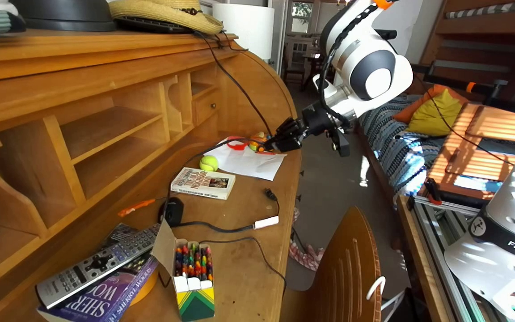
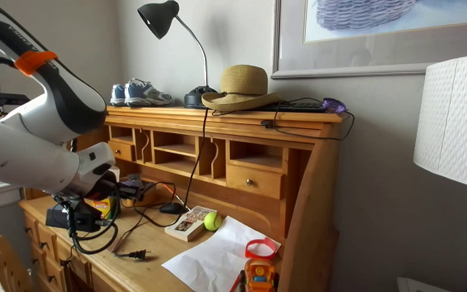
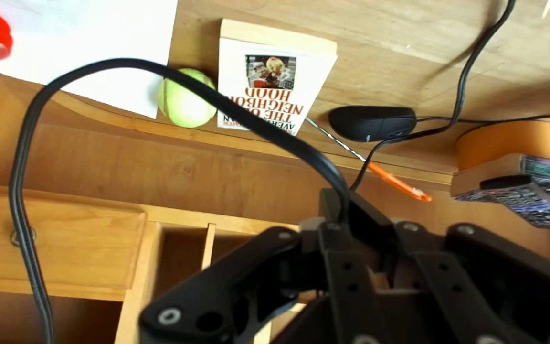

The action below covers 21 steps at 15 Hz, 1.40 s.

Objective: Put the cable on the top

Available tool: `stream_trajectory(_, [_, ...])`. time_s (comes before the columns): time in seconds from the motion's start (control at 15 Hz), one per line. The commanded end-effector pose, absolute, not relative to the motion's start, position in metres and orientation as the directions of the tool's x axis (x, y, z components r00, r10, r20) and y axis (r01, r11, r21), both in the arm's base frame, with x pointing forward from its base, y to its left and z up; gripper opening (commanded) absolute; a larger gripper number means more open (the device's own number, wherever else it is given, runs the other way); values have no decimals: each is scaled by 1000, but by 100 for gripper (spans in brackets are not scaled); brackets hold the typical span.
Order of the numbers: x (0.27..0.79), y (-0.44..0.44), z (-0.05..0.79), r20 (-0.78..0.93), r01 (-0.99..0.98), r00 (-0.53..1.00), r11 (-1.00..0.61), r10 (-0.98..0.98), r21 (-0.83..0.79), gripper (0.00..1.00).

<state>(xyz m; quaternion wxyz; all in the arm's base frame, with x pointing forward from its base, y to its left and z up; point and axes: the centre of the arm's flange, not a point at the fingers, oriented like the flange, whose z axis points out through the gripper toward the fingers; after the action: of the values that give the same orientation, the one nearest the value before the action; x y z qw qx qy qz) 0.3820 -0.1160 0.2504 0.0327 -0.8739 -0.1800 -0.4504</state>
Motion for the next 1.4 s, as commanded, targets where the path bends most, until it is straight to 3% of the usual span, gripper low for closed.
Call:
stream_trajectory(0.0, [346, -107, 294, 786, 365, 523, -920, 329, 143, 2])
stream_trajectory(0.27, [335, -106, 330, 815, 247, 499, -949, 296, 193, 2])
stream_trajectory(0.87, [298, -115, 395, 950, -191, 311, -976, 37, 101, 2])
stream_trajectory(1.13, [280, -126, 440, 985, -247, 151, -962, 78, 114, 2])
stream_trajectory(1.33, [289, -138, 455, 988, -297, 147, -951, 49, 91, 2])
